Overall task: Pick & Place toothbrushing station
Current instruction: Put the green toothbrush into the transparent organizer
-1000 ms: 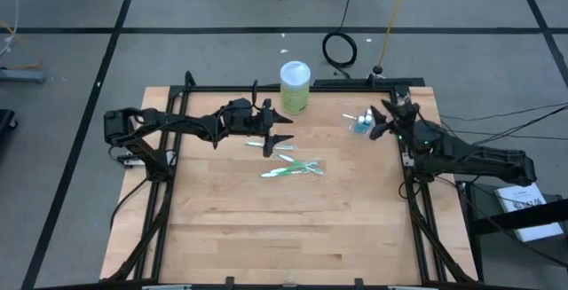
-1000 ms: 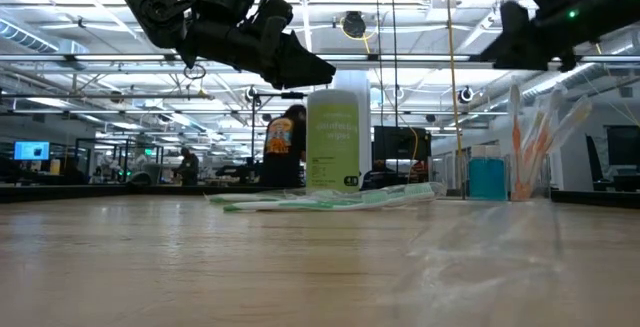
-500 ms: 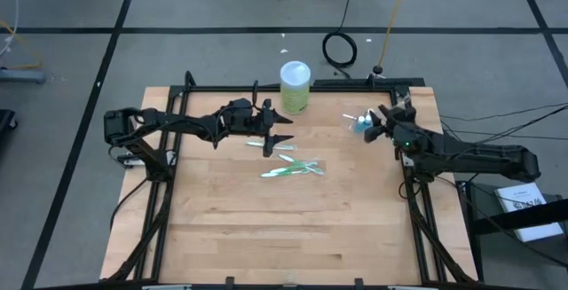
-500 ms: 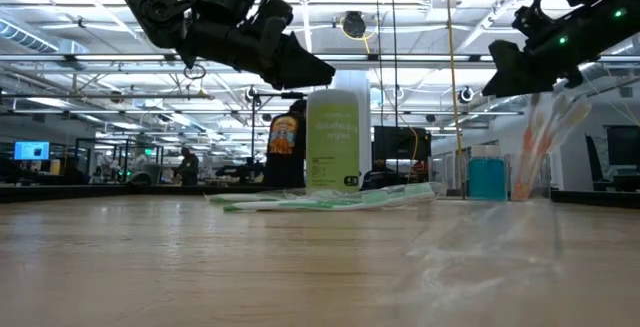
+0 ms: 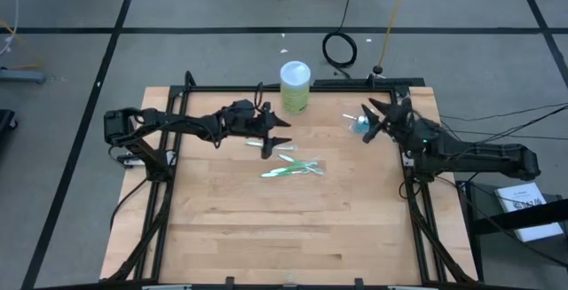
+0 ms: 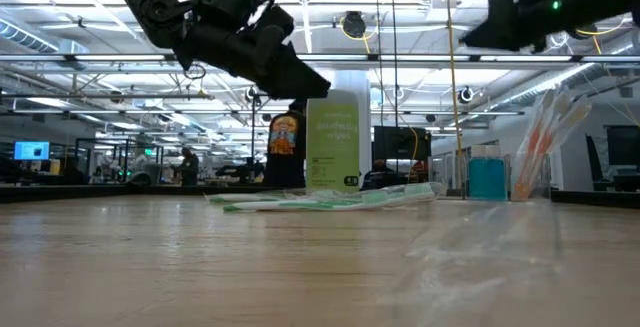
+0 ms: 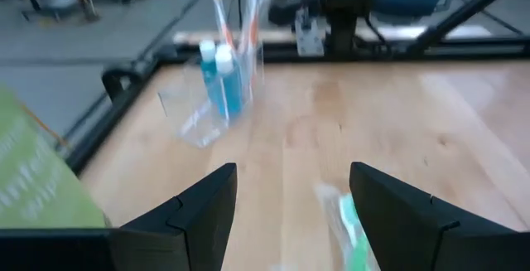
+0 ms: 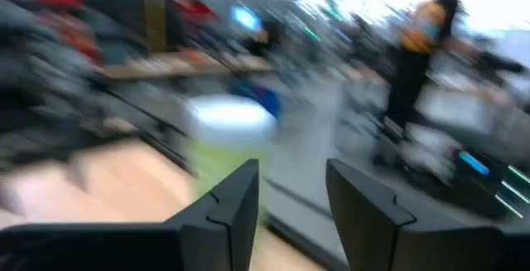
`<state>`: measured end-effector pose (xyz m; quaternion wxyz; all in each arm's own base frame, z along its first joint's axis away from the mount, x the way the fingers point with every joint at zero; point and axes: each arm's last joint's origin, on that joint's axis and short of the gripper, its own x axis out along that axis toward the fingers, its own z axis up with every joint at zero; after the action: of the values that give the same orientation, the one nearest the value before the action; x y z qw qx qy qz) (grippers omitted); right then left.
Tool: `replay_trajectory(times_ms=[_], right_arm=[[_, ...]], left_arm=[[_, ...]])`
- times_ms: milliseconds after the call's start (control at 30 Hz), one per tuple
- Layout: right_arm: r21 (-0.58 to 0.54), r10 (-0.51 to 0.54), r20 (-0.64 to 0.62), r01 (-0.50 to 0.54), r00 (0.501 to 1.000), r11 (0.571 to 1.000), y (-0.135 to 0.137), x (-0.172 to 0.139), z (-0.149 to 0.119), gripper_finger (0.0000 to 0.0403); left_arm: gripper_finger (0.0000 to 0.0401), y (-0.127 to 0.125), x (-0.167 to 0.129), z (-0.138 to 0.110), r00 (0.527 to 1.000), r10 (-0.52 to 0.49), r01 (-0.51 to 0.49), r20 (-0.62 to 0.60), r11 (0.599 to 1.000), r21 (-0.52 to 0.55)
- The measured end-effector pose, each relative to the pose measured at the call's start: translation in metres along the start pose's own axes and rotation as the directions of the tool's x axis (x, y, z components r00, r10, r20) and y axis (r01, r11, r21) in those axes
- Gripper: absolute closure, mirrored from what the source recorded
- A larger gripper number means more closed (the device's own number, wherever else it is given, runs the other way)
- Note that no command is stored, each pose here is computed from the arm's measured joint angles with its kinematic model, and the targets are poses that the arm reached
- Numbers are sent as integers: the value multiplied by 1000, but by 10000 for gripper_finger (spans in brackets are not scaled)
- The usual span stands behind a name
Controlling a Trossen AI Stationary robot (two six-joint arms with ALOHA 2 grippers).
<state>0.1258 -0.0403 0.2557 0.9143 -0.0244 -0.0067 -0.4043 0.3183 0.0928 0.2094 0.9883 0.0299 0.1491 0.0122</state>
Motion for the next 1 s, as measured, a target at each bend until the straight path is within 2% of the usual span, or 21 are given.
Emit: replay_trajectory(times_ms=[167,267,333,533,600,767,1000], right_arm=[[-37,237,171,-234,956,971,6,-2,16,267],[-72,271,173,-262,947,962,7,-2,16,267],[-96,268,163,-256,949,962,7,-2,13,267],[-117,255,137,-240,957,964,8,2,-1,266],[-117,250,136,-235,959,965,8,4,-3,266],[-121,243,125,-228,962,966,8,6,-5,266],[-119,244,125,-229,962,966,9,7,-5,266]], left_arm=[[157,-3,-2,-21,977,-28,19,-212,999,-42],[157,-5,-6,-35,929,24,-36,-369,999,-25],[157,-6,-8,-40,900,76,-84,-429,996,1],[157,-6,-11,-45,855,154,-130,-496,988,83],[158,-5,-11,-45,853,164,-140,-495,986,85],[158,-7,-5,-45,873,150,-133,-464,989,70],[158,-13,14,-74,838,119,-97,-533,993,71]])
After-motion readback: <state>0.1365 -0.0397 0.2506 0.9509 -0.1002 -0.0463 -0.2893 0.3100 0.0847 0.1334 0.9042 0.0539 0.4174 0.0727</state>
